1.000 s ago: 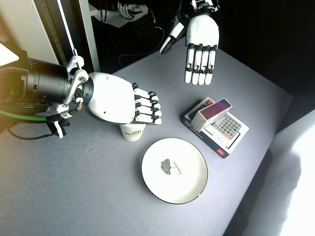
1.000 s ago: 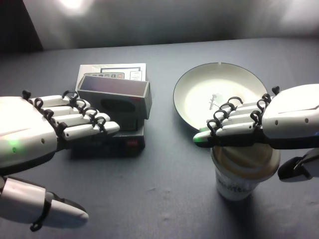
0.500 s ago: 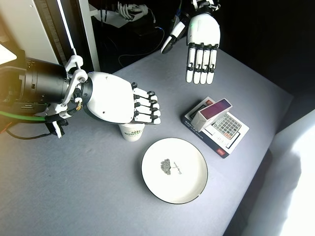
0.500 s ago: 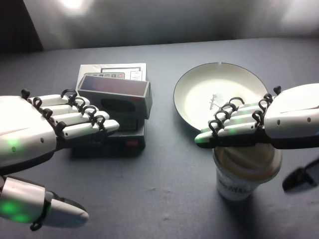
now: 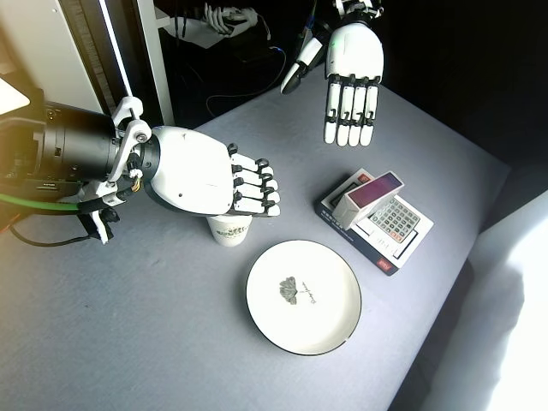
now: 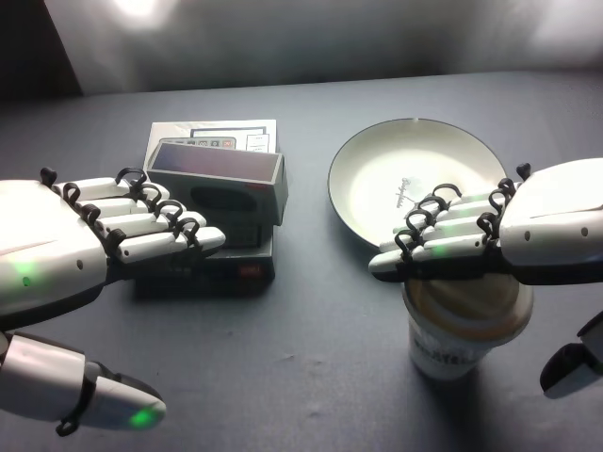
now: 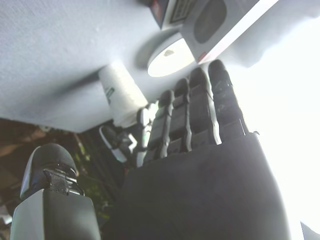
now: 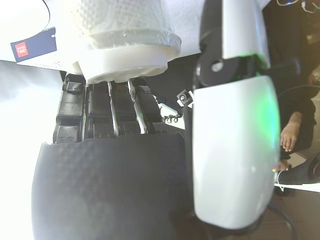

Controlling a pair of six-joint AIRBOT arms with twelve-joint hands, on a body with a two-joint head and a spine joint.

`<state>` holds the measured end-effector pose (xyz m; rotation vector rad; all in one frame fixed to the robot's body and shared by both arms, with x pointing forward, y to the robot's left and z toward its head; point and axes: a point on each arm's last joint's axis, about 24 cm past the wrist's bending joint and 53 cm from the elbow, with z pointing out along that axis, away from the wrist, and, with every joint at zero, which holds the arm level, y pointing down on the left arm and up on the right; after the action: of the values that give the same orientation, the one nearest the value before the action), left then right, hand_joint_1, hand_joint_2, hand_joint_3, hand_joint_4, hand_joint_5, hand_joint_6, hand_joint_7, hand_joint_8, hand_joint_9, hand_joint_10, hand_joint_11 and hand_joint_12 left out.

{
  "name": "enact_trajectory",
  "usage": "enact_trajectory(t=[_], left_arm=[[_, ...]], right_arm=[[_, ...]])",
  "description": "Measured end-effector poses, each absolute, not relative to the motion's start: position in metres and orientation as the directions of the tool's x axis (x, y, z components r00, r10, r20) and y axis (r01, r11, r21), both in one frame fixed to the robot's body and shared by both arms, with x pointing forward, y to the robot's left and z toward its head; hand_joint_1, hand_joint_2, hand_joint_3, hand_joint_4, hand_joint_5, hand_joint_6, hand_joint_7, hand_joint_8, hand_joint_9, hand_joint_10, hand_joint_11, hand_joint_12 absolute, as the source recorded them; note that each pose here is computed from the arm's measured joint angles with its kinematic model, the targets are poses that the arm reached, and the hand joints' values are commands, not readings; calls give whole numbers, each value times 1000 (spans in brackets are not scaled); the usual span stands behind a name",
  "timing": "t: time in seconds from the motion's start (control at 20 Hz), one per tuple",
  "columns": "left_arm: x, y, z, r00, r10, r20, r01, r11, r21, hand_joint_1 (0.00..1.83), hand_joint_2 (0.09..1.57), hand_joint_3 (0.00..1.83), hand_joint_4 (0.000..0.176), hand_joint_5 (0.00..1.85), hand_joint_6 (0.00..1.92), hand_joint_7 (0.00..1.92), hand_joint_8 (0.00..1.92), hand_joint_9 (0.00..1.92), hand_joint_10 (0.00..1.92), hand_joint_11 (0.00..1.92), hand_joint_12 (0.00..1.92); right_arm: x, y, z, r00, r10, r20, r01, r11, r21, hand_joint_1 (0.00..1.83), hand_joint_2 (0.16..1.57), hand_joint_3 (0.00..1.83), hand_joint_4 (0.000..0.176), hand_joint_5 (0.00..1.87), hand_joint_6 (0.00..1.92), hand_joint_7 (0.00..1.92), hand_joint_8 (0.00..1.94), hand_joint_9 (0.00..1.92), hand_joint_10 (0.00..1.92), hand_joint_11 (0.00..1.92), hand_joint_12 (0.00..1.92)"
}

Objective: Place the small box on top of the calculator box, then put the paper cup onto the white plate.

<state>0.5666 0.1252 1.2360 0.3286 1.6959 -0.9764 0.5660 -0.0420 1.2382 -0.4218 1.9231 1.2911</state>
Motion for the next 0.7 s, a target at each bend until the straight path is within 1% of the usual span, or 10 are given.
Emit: enact_trajectory(t=[0.2, 0.3, 0.35, 0.4, 0.45, 0.5, 0.6, 0.7], left_arm=[[567, 125, 1236, -363, -252, -897, 649, 622, -438, 133, 1029, 0, 0, 37, 1, 83, 2, 93, 2, 0, 171], [567, 125, 1236, -363, -251, -897, 650, 622, -437, 130, 1028, 0, 0, 47, 2, 87, 3, 100, 3, 0, 189], [567, 125, 1236, -363, -251, -897, 649, 622, -437, 98, 1027, 0, 0, 52, 1, 104, 3, 114, 3, 0, 219], [567, 125, 1236, -362, -249, -899, 650, 624, -434, 106, 1037, 2, 0, 36, 1, 86, 3, 97, 2, 0, 171], [567, 125, 1236, -361, -249, -899, 651, 623, -434, 102, 1036, 2, 0, 34, 2, 81, 1, 90, 1, 0, 161], [567, 125, 1236, -360, -248, -899, 651, 624, -432, 107, 1038, 0, 0, 38, 0, 87, 0, 101, 1, 0, 195], [566, 125, 1236, -359, -248, -900, 652, 623, -432, 108, 1038, 0, 0, 40, 0, 88, 0, 103, 1, 0, 202], [567, 125, 1236, -360, -247, -900, 652, 623, -432, 107, 1031, 0, 0, 58, 1, 100, 1, 114, 1, 0, 236]], right_arm=[[571, -44, 1239, -621, 137, -772, -654, 451, 607, 1192, 871, 0, 0, 0, 0, 0, 0, 0, 0, 0, 0], [572, -43, 1239, -618, 138, -774, -655, 454, 604, 1219, 873, 0, 0, 0, 0, 0, 0, 0, 0, 0, 0], [573, -43, 1243, -611, 146, -778, -659, 452, 602, 1206, 886, 5, 0, 0, 0, 0, 0, 0, 0, 0, 0], [574, -43, 1246, -601, 144, -786, -667, 452, 593, 1211, 887, 5, 0, 0, 0, 0, 0, 0, 0, 0, 0], [574, -42, 1250, -595, 146, -790, -672, 448, 589, 1219, 887, 4, 0, 0, 0, 0, 0, 0, 0, 0, 0], [573, -41, 1253, -593, 148, -792, -676, 443, 589, 1220, 897, 8, 0, 0, 0, 0, 0, 0, 0, 0, 0], [574, -40, 1263, -603, 177, -778, -667, 423, 613, 1220, 899, 9, 0, 0, 0, 0, 0, 0, 0, 0, 0], [572, -39, 1264, -610, 176, -773, -666, 416, 620, 1236, 900, 8, 0, 0, 0, 0, 0, 0, 0, 0, 0]])
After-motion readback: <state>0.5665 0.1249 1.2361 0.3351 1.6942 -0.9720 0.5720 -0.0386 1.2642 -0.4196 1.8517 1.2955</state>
